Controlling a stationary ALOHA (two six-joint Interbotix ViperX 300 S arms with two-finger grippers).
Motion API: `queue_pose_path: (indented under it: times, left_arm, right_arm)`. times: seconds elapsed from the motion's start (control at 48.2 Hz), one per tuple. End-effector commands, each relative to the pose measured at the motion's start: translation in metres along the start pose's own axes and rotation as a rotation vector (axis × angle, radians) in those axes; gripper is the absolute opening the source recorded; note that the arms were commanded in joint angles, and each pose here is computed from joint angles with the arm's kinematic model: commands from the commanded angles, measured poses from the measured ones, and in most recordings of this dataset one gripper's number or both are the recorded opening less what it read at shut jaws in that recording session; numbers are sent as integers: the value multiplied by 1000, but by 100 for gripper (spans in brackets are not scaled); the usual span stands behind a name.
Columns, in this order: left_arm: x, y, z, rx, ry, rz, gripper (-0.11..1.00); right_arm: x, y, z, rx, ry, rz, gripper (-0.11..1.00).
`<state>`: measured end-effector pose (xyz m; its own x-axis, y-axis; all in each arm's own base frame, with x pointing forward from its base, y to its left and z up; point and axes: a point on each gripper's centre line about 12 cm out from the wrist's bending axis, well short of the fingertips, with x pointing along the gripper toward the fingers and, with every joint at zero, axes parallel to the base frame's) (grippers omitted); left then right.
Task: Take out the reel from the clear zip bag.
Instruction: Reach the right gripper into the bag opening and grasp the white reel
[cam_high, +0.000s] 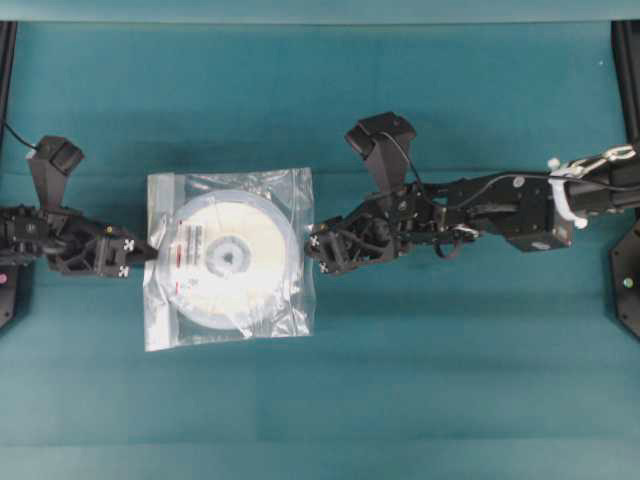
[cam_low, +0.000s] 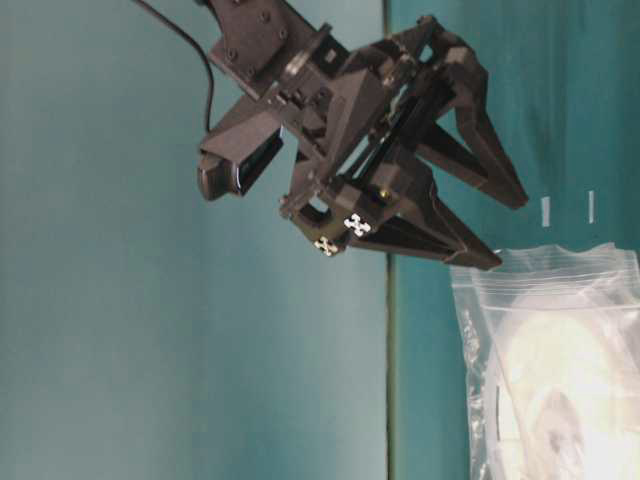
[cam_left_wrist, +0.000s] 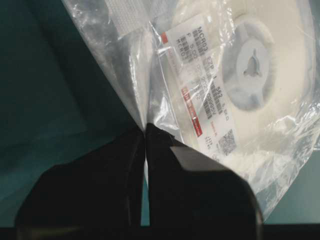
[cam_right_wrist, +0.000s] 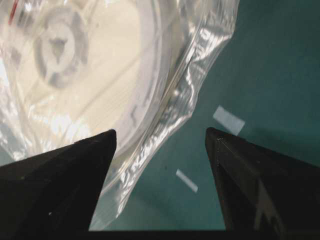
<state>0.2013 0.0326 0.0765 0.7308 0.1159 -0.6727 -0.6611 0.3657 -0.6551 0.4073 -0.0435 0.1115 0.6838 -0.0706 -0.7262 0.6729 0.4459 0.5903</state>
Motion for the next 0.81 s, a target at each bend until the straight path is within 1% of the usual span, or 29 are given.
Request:
queue_pose_path:
  times: [0.0,0.124,0.415,0.788]
  left_arm:
    - [0,-2,1,3,-4,-8,0]
    - [1,-3,1,4,-3,-9,0]
    - [0,-2,1,4,-2,-6,0]
    - [1,-3,1,4,-4,-10,0]
  right_arm:
    - [1,6,3,8,-9,14,86]
    - [6,8,5,11,-9,14,86]
    - [21,20,11,10,-17,31,86]
    - [35,23,7,2,0,21,85]
